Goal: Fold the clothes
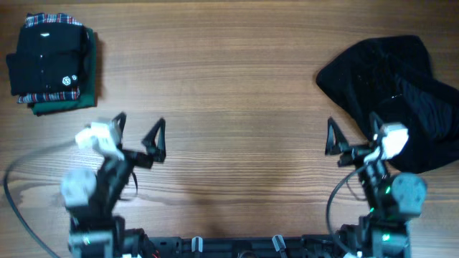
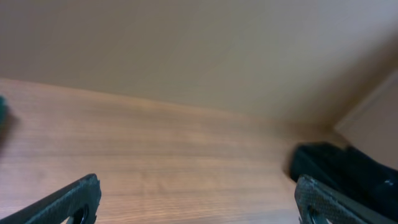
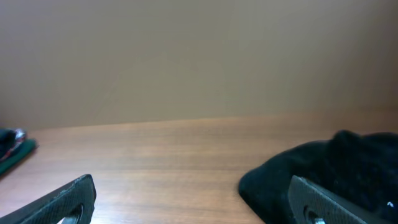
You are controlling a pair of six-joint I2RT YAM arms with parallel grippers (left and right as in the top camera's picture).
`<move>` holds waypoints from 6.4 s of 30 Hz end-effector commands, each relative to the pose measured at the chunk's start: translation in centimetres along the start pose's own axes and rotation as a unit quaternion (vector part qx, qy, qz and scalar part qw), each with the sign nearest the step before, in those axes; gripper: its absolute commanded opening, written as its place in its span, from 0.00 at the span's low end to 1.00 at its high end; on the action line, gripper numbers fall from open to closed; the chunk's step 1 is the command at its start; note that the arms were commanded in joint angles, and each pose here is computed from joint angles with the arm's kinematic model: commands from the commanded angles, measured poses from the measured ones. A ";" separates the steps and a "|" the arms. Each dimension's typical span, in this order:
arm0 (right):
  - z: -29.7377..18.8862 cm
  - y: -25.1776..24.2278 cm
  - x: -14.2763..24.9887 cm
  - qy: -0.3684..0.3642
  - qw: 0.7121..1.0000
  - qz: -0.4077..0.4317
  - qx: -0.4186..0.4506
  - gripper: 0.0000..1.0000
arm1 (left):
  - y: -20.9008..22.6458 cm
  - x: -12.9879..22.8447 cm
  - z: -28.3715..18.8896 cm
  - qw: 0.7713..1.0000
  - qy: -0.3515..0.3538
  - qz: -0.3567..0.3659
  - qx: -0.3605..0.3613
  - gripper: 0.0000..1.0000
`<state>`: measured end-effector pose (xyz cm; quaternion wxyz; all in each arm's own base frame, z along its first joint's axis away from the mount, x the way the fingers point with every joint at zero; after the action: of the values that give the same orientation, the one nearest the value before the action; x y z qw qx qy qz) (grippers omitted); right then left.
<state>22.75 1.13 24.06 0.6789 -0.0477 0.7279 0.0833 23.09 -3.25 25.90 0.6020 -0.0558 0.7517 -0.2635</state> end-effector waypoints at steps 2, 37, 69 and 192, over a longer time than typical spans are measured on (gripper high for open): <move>3.0 0.6 -3.8 0.066 0.996 0.025 -0.055 1.00 | -1.5 -2.2 4.1 0.991 0.112 -0.055 0.058 1.00; 5.5 -15.3 -2.7 0.375 0.837 0.274 0.290 0.93 | -16.1 8.2 23.8 0.903 0.418 0.071 0.074 1.00; 14.6 -18.1 10.0 0.490 0.857 0.123 0.099 0.84 | -15.0 7.6 25.4 0.916 0.389 0.101 0.023 1.00; 15.3 -13.9 19.4 0.547 0.788 0.134 0.249 0.69 | -0.2 -3.3 19.6 0.918 0.356 -0.072 -0.162 1.00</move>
<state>39.34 -8.01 5.03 0.1597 0.1812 0.9699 -0.0308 42.21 -8.41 26.26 0.2609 -0.1052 0.9429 -0.1783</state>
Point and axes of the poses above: each gripper's point midway between its finger pads, its own z axis out along the fingers, its own y axis along the line the jaws close on, x = y × z, the point moved 4 cm from there along -z, back along the fingers, and after that the axes turned 7 degrees about -z, right-handed, at the moved point
